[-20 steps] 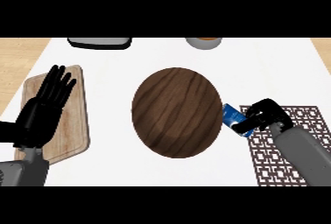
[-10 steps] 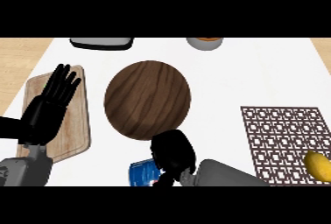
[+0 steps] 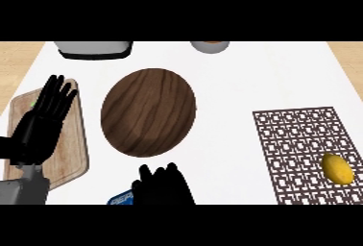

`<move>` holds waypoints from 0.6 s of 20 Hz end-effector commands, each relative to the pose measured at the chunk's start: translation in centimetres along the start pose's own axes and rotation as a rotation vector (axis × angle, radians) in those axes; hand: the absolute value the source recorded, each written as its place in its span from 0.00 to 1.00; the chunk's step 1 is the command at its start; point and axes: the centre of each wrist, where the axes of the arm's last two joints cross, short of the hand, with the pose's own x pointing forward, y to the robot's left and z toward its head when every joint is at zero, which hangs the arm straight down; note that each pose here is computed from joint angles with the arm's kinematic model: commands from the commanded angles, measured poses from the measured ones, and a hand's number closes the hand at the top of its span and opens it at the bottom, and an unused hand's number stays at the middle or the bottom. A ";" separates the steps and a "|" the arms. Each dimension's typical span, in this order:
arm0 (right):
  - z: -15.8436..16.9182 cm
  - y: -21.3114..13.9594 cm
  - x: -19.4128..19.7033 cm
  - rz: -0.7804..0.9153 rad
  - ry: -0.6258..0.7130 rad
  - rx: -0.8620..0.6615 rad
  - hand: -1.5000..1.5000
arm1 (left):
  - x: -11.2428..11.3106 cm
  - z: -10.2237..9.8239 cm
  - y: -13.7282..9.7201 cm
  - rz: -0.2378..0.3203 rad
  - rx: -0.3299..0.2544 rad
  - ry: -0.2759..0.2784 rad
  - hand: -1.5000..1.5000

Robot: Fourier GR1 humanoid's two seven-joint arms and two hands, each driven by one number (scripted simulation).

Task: Pick the can from the placemat and place it in the bowl

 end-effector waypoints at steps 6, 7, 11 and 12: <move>0.2 -6.3 -1.0 0.009 0.241 -0.216 1.00 | 0.6 0.2 0.6 0.004 0.016 -0.019 0.50; 0.9 -5.8 -0.8 -0.014 0.241 -0.231 1.00 | 0.3 -0.3 0.4 0.005 0.013 -0.016 0.50; -1.3 -7.0 -4.8 -0.039 0.295 -0.291 1.00 | -0.9 1.7 -0.8 0.014 -0.004 -0.022 0.50; -1.8 -6.7 -4.4 -0.057 0.310 -0.295 1.00 | 1.6 0.2 1.9 -0.005 -0.002 -0.014 0.50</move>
